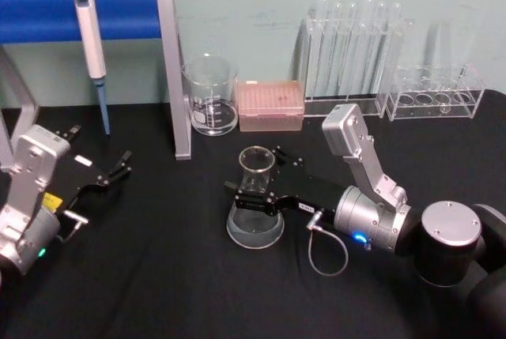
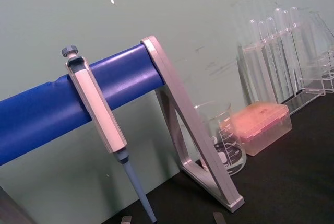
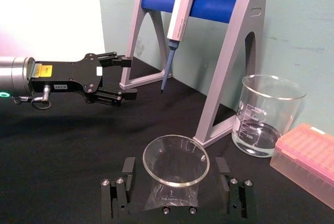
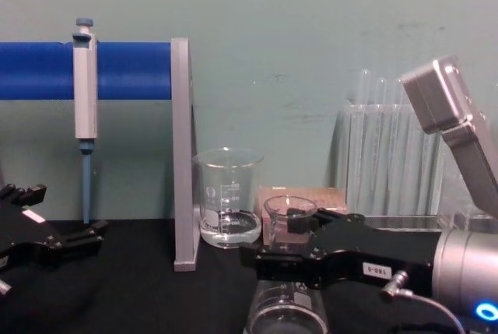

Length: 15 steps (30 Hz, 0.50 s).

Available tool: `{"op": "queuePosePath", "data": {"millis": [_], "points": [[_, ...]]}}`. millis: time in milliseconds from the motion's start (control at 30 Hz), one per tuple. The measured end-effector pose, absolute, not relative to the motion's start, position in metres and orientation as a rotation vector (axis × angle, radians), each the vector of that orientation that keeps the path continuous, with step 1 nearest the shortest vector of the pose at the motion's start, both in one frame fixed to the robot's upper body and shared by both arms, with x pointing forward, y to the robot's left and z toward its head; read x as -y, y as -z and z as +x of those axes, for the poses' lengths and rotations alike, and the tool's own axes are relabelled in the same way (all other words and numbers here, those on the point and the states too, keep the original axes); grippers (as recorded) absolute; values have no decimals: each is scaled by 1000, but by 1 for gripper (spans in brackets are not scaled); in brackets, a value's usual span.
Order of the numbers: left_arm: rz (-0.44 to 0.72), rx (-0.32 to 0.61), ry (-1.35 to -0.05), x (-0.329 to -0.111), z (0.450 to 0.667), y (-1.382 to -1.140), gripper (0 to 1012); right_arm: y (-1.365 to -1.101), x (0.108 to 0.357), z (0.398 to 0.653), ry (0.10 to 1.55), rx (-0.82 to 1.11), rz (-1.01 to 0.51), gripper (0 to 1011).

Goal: Grasp the erlenmeyer flask with one hand, shake it three times, then place it back.

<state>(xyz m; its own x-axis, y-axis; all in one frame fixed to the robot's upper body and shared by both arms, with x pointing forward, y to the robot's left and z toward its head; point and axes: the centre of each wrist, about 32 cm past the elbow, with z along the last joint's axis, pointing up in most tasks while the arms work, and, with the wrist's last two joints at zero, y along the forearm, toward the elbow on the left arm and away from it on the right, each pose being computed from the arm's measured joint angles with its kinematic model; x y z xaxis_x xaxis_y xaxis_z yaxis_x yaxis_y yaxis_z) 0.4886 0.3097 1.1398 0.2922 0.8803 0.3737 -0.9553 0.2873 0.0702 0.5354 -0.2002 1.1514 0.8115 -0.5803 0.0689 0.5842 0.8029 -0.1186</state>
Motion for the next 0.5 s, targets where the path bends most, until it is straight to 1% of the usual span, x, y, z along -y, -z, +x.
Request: {"op": "queuePosePath", "data": {"millis": [200, 233, 333, 400, 433, 500], "points": [[304, 285, -1248, -310, 489, -1140, 1001, -1151, 200, 535, 623, 28, -135, 841], [304, 285, -1248, -310, 489, -1140, 1001, -1151, 200, 535, 623, 28, -135, 841], [304, 285, -1248, -310, 489, -1140, 1001, -1151, 200, 535, 623, 28, -135, 734], [304, 285, -1248, -310, 489, -1140, 1001, -1151, 200, 535, 623, 28, -135, 695], [304, 285, -1248, -310, 489, -1140, 1001, -1151, 201, 535, 623, 27, -135, 635], [304, 285, -1248, -310, 489, -1140, 1001, -1151, 201, 535, 623, 27, -135, 596]]}}
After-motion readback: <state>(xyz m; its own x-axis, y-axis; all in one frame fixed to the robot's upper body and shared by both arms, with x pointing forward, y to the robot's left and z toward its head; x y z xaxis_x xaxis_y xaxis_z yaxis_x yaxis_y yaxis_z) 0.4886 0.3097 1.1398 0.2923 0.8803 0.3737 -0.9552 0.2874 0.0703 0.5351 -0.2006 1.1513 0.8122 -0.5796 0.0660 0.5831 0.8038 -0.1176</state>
